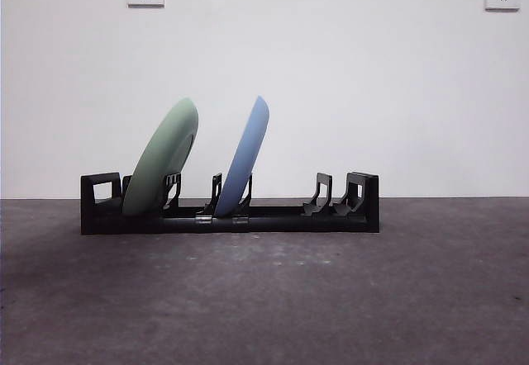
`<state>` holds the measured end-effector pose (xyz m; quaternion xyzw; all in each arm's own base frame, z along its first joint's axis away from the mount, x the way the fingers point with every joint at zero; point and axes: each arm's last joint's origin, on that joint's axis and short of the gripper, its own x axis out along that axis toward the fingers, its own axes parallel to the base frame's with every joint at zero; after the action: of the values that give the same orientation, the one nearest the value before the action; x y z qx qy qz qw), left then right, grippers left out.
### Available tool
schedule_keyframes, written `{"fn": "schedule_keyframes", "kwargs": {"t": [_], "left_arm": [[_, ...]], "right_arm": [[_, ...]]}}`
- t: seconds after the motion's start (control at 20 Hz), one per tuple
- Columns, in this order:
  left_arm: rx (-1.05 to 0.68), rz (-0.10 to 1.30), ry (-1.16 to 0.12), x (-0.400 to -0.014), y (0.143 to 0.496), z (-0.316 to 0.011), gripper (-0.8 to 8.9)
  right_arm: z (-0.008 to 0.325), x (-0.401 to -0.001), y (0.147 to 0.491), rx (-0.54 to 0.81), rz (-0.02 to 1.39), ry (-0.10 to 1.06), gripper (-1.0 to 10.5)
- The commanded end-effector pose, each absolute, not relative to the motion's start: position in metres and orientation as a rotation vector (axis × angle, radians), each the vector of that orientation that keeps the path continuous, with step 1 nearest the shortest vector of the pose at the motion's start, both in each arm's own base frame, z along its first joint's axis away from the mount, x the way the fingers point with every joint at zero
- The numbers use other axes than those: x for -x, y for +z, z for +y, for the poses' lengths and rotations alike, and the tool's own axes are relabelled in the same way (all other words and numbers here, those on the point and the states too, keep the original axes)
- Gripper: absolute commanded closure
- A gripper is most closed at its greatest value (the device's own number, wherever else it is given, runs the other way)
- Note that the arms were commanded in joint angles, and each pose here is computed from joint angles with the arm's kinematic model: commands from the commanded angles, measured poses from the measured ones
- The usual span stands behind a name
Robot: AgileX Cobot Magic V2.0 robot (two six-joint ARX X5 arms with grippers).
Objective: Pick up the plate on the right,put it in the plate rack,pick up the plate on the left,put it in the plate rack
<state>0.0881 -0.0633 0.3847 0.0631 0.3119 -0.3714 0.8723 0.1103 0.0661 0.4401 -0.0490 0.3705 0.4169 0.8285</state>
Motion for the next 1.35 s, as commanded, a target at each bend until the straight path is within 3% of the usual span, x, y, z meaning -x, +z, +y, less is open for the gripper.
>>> {"fn": "schedule_keyframes", "kwargs": {"t": [0.05,0.55,0.7,1.0,1.15,1.35], "left_arm": [[-0.14,0.666,-0.778,-0.09,0.382,-0.065,8.18],[-0.155,0.76,-0.771,-0.11,0.372,-0.077,8.18],[-0.163,0.729,-0.762,-0.114,0.374,-0.079,8.18],[-0.234,0.295,-0.697,-0.131,0.405,-0.08,8.18],[-0.315,0.061,-0.592,-0.132,0.426,-0.063,8.17],[-0.395,-0.063,-0.452,-0.116,0.437,-0.034,8.17]], "right_arm": [[0.066,-0.11,0.436,0.103,0.823,0.866,9.4],[0.06,-0.114,0.435,0.216,0.816,0.625,9.4],[0.058,-0.115,0.434,0.247,0.812,0.556,9.4],[0.057,-0.116,0.434,0.267,0.809,0.511,9.4],[0.057,-0.116,0.434,0.267,0.81,0.511,9.4],[0.057,-0.116,0.434,0.267,0.809,0.511,9.4]]}}
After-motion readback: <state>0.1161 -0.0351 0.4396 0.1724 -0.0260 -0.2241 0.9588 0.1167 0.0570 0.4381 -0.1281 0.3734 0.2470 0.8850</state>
